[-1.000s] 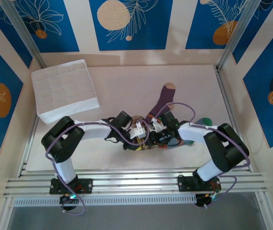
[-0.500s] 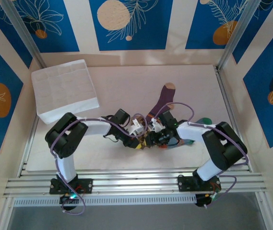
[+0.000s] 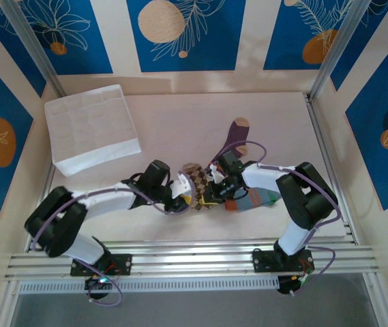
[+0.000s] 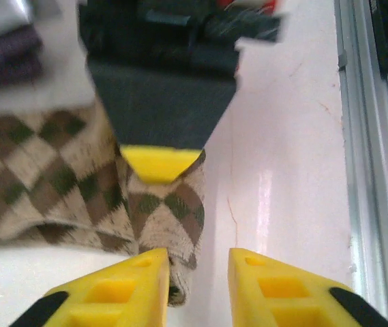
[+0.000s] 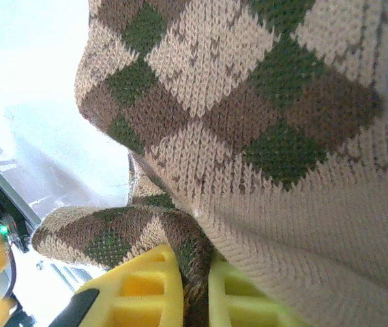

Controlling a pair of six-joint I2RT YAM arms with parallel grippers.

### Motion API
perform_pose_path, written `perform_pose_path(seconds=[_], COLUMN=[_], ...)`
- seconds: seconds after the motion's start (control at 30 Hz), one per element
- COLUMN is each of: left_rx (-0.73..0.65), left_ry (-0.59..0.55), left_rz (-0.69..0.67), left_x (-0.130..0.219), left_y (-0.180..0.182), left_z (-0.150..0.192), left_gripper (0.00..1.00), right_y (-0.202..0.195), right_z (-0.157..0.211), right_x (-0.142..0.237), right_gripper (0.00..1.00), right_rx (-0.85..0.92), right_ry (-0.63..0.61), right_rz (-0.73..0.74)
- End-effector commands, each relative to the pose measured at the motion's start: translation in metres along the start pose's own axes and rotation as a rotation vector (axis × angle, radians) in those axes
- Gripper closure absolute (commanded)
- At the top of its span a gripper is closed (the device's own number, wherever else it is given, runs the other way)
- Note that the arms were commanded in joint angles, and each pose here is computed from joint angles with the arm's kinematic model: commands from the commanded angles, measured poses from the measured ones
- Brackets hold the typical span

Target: Roll the socks

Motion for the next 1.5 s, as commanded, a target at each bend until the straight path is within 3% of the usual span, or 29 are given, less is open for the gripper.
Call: perform_pose_path(seconds=[0.0, 0.13, 0.23, 1.03, 1.1, 1.2, 1.3, 1.37, 1.47], left_rx=[-0.313, -0.579, -0.636, -0.578, -0.566, -0.537, -0.497, -0.460, -0.387], left_ry=[-0.007, 0.094, 0.117, 0.222, 0.231, 0.241, 0.251, 0.247, 0.212], left_rz=[-0.155, -0.293, -0.322, -0.289, -0.302, -0.304, -0.298, -0.263, -0.147], left_x=[0.005, -0.002, -0.010, -0.058, -0.059, -0.062, -0.064, -0.063, -0.062], left_y=[0.001, -0.005, -0.004, -0.010, -0.008, -0.007, -0.007, -0.011, -0.022], left_z=[-0.010, -0.009, -0.008, 0.046, 0.050, 0.054, 0.057, 0.056, 0.053], left_gripper=[0.68, 0.62, 0.61, 0.60, 0.65, 0.82, 0.99, 1.00, 1.00], right_y=[-0.040, -0.038, -0.037, -0.037, -0.035, -0.025, -0.013, -0.008, -0.004], right_z=[0.019, 0.020, 0.020, 0.020, 0.020, 0.019, 0.018, 0.018, 0.015], right_x=[-0.015, -0.018, -0.019, -0.023, -0.023, -0.021, -0.013, -0.005, 0.013], right_gripper=[0.97, 0.98, 0.99, 0.99, 0.98, 0.91, 0.68, 0.60, 0.58], right_rx=[-0.082, -0.078, -0.077, -0.114, -0.114, -0.078, -0.009, 0.030, 0.065], right_ry=[0.073, 0.089, 0.097, 0.136, 0.137, 0.123, 0.085, 0.048, -0.023], right_rz=[0.181, 0.181, 0.180, 0.168, 0.157, 0.092, 0.026, 0.008, -0.019])
Point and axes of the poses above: each hand's point on the last joint's axis, 136 mm out from that joint toward the fingers, its own x axis back along the fingers, its own y axis along the line the jaws close on, z = x × y, the point moved 3 cm from there along x, back along the fingers, and after that the axes turned 4 degrees about -x, right-handed, at the moved point
